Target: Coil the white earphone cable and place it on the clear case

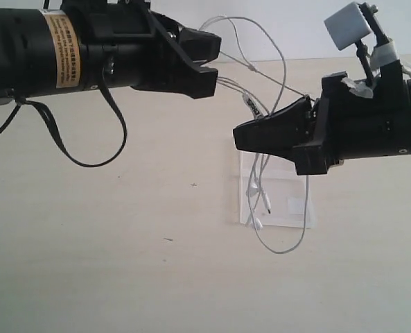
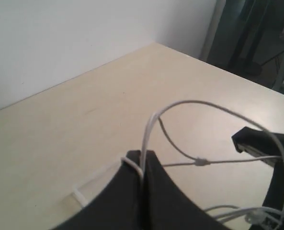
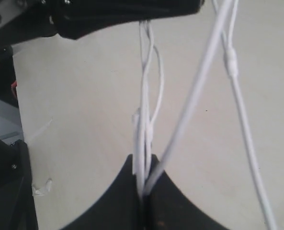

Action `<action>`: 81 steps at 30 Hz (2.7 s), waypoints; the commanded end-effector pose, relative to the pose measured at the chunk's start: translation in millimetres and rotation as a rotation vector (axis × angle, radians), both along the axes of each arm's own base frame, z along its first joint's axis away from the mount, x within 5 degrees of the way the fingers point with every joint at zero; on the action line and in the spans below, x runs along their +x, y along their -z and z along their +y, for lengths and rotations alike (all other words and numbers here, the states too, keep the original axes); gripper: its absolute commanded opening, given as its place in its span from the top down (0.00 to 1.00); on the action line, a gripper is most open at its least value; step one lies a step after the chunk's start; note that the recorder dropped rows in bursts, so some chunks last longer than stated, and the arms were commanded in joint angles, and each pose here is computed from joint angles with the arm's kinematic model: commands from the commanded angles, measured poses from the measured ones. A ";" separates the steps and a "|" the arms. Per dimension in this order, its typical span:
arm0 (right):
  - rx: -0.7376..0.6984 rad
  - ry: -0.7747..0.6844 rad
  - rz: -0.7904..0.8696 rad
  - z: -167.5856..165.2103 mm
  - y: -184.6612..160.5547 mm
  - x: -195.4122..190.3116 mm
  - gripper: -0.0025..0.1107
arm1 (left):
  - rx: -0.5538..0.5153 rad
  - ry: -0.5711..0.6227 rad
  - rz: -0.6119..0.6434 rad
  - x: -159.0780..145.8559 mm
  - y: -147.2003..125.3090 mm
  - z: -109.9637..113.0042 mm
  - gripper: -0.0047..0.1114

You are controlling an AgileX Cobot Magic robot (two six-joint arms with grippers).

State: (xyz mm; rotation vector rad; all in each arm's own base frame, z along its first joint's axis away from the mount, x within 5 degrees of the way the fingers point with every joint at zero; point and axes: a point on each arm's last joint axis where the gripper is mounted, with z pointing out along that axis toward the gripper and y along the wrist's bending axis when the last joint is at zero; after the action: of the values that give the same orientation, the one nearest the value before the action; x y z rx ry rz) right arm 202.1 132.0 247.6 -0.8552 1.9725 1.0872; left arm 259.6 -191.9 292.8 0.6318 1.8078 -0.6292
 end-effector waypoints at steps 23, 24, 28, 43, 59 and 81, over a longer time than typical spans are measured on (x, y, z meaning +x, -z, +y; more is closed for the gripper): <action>-0.020 0.071 -0.023 -5.9 -13.8 -5.4 0.98 | 0.031 0.032 0.172 -26.2 52.4 11.0 0.32; -0.038 0.088 -0.016 -7.1 -12.3 -4.4 0.98 | 0.033 0.032 0.175 -27.1 53.3 11.5 0.35; -0.093 0.197 0.017 -13.2 -7.4 2.1 0.98 | 0.061 0.045 0.174 -32.9 58.4 14.9 0.52; -0.084 0.465 0.131 -24.9 -4.1 15.2 0.98 | 0.005 0.079 0.041 -66.0 27.9 34.3 0.96; -0.058 0.619 0.364 -23.6 29.7 37.0 0.98 | -0.037 -0.123 -0.134 -148.9 24.0 111.2 0.96; -0.163 0.545 0.391 -2.9 68.9 100.5 0.98 | -0.037 -0.260 -0.218 -177.6 25.6 145.4 0.96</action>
State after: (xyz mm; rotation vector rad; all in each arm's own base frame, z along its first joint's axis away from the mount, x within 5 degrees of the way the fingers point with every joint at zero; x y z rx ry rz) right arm 298.9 127.8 180.7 -0.1138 2.4467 0.8300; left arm 82.4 -47.1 267.2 0.4138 1.6376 -0.4063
